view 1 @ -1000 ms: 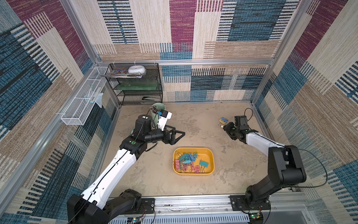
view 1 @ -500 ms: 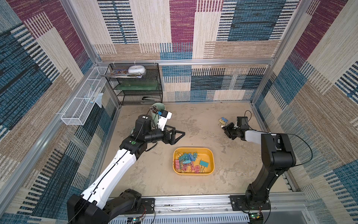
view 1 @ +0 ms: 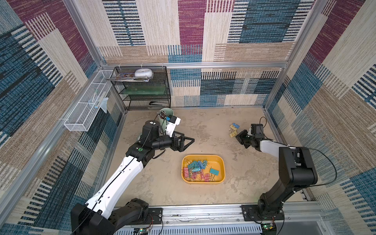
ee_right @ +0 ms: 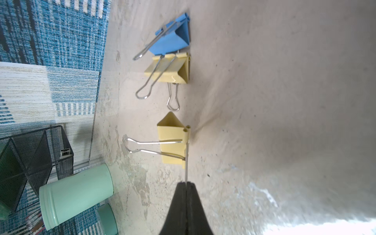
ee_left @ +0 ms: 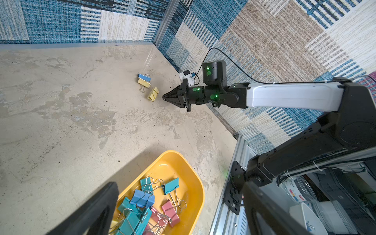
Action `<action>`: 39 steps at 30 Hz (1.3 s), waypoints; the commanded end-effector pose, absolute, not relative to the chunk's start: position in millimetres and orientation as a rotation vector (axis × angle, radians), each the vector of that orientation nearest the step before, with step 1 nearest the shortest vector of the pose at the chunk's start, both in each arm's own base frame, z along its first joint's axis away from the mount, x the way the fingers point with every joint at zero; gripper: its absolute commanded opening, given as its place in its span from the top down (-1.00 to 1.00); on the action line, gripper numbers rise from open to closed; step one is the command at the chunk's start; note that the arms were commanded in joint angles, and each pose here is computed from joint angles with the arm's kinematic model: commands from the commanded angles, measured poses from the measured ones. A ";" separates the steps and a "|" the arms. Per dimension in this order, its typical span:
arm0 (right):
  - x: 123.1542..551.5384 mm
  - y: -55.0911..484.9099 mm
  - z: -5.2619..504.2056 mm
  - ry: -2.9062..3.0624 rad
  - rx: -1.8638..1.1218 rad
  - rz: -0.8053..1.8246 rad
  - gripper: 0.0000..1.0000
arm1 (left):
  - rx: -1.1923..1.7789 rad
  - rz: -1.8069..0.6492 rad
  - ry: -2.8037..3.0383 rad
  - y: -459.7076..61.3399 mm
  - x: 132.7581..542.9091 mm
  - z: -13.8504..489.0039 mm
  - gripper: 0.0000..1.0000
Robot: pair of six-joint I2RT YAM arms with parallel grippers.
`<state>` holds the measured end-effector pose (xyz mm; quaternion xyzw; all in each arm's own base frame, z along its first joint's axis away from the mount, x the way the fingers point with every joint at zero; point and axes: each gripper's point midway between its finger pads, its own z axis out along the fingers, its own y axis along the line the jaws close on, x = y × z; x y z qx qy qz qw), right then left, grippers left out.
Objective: Put the binder clips in the storage box
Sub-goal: Pick up the binder clip at the center of the board, then place the binder clip in the storage box.
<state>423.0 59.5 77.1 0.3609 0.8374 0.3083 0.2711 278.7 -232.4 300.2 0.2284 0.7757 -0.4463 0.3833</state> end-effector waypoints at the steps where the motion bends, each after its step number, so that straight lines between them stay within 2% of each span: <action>1: 410.9 54.8 89.5 2.256 0.904 0.776 1.00 | 0.599 -1.135 1.947 -233.4 279.1 306.3 -0.99; 10: 344.3 83.9 160.8 2.241 0.511 0.829 1.00 | 0.612 -1.146 1.937 -234.7 276.7 309.2 -0.99; 17: 265.4 153.8 194.9 2.299 0.117 0.996 1.00 | 0.634 -1.152 1.918 -235.1 273.0 313.4 -0.99; 26: 208.2 209.5 147.6 2.578 -0.081 0.933 1.00 | 0.697 -1.178 1.877 -240.4 263.7 319.2 -0.99; 34: 212.4 216.1 102.9 2.721 -0.121 0.698 1.00 | 0.742 -1.170 1.843 -244.3 256.2 322.5 -0.99; 39: 212.1 222.9 81.8 2.773 -0.162 0.664 1.00 | 0.732 -1.163 1.851 -243.9 258.0 320.7 -0.99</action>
